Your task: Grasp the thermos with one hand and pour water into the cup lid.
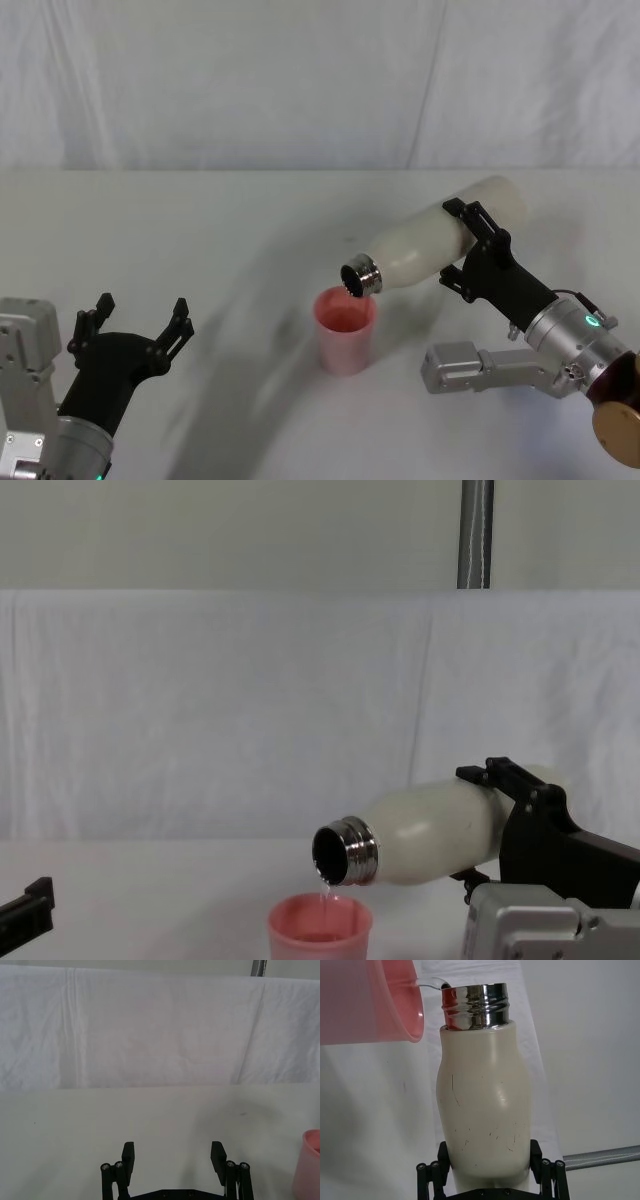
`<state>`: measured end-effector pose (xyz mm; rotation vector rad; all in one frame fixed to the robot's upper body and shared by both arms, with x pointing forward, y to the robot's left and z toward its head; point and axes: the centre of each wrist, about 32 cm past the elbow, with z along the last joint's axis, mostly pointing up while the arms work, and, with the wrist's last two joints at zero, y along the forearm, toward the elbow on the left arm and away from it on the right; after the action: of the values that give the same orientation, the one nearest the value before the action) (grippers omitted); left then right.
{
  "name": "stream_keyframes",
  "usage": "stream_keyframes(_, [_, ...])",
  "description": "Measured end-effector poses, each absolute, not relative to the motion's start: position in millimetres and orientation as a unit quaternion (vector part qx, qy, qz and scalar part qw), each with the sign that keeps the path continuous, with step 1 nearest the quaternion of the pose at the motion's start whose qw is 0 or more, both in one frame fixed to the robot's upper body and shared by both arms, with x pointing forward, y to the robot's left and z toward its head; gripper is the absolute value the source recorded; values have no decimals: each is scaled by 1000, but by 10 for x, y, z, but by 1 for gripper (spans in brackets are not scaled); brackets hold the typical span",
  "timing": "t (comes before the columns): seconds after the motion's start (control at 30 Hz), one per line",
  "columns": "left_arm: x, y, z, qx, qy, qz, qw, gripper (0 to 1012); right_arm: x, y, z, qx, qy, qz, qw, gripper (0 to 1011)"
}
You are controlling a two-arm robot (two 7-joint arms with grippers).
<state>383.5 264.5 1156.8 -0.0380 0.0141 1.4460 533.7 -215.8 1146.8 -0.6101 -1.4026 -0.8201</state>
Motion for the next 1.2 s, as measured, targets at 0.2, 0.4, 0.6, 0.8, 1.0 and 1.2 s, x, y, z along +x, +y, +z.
stream_keyframes(0.2, [3835, 2645, 11568, -17, 6, 662, 750, 1001, 5339, -2158, 11467, -268, -617, -360, 646, 964])
stream_keyframes(0.4, [3835, 2645, 11568, -17, 6, 662, 750, 1001, 5344, -2160, 11472, -269, -618, -360, 646, 964])
stream_keyframes(0.6, [3835, 2645, 11568, -17, 6, 662, 750, 1001, 5349, -2161, 11477, -269, -618, -360, 645, 964])
stream_keyframes(0.8, [3835, 2645, 11568, -17, 6, 662, 750, 1001, 5351, -2160, 11479, -269, -618, -361, 645, 964])
stream_keyframes(1.0, [3835, 2645, 11568, -17, 6, 662, 750, 1001, 5353, -2161, 11481, -269, -618, -361, 644, 964])
stream_keyframes(1.2, [3835, 2645, 11568, -17, 6, 662, 750, 1001, 5357, -2161, 11484, -269, -619, -361, 644, 964])
